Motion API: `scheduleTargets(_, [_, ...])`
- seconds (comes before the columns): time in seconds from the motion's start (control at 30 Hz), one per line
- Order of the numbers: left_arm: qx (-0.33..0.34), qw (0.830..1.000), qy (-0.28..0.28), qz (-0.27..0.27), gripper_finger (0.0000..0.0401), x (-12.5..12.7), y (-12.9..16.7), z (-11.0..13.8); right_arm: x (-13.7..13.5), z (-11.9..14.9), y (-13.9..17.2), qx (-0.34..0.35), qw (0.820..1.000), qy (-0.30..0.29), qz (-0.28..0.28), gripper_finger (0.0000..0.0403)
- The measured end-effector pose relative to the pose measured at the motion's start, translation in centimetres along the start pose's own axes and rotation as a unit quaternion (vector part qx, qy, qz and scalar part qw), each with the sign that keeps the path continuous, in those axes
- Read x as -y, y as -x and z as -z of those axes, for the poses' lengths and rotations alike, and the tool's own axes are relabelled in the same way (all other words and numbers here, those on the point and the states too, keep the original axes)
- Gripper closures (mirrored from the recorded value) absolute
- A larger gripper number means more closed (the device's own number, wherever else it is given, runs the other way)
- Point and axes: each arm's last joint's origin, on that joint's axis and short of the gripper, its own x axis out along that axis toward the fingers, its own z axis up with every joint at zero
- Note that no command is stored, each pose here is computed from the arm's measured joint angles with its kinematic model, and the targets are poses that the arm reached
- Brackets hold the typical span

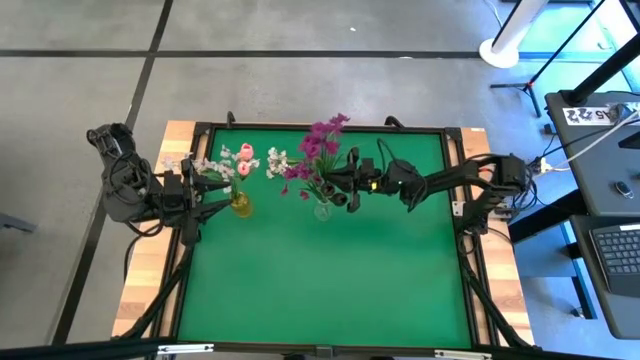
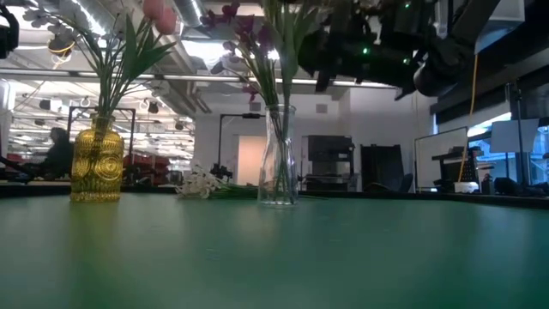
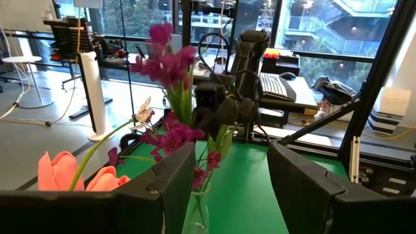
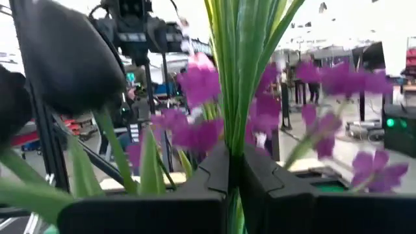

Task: Sort flowers into vase by color
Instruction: Put the purple flowers into the transparent vase, then put the white flowers into the yellow vase

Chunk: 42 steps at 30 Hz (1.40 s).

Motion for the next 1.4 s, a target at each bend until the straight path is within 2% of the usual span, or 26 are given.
scheduleTargets(0.17, [0.0,1.0,0.0,0.0,0.0211,0.0,0.0,0.0,0.3,1.8,-0.1,-0.021,1.0,-0.015,0.007,0.0389])
scheduleTargets(0.43, [0.0,1.0,-0.006,-0.001,0.0211,0.0,0.0,0.0,0.3,2.6,-0.1,-0.054,0.997,-0.061,-0.003,0.0375])
scheduleTargets(0.57, [0.004,1.0,0.001,-0.016,0.0211,-0.1,0.0,0.0,0.3,3.5,0.2,-0.121,0.989,-0.083,0.001,0.0337])
scheduleTargets(0.73, [0.005,1.0,0.002,-0.018,0.0211,-0.1,0.0,0.0,0.4,4.1,0.6,-0.18,0.98,-0.082,0.015,0.0263])
scheduleTargets(0.9, [0.005,1.0,0.003,-0.018,0.0211,-0.1,0.0,0.0,0.2,2.8,0.6,-0.168,0.983,-0.077,0.013,0.0196])
scheduleTargets(1.03, [0.005,1.0,0.003,-0.018,0.0211,-0.1,0.0,0.0,-0.1,1.4,1.0,-0.183,0.981,-0.066,0.013,0.0161])
scheduleTargets(1.17, [0.005,1.0,0.003,-0.018,0.0211,-0.1,0.0,0.0,-0.4,0.2,1.9,-0.225,0.972,-0.07,0.019,0.0145])
scheduleTargets(1.4, [0.005,1.0,0.003,-0.018,0.0211,-0.1,0.0,0.0,-0.9,-1.3,3.9,-0.308,0.948,-0.078,0.031,0.0142])
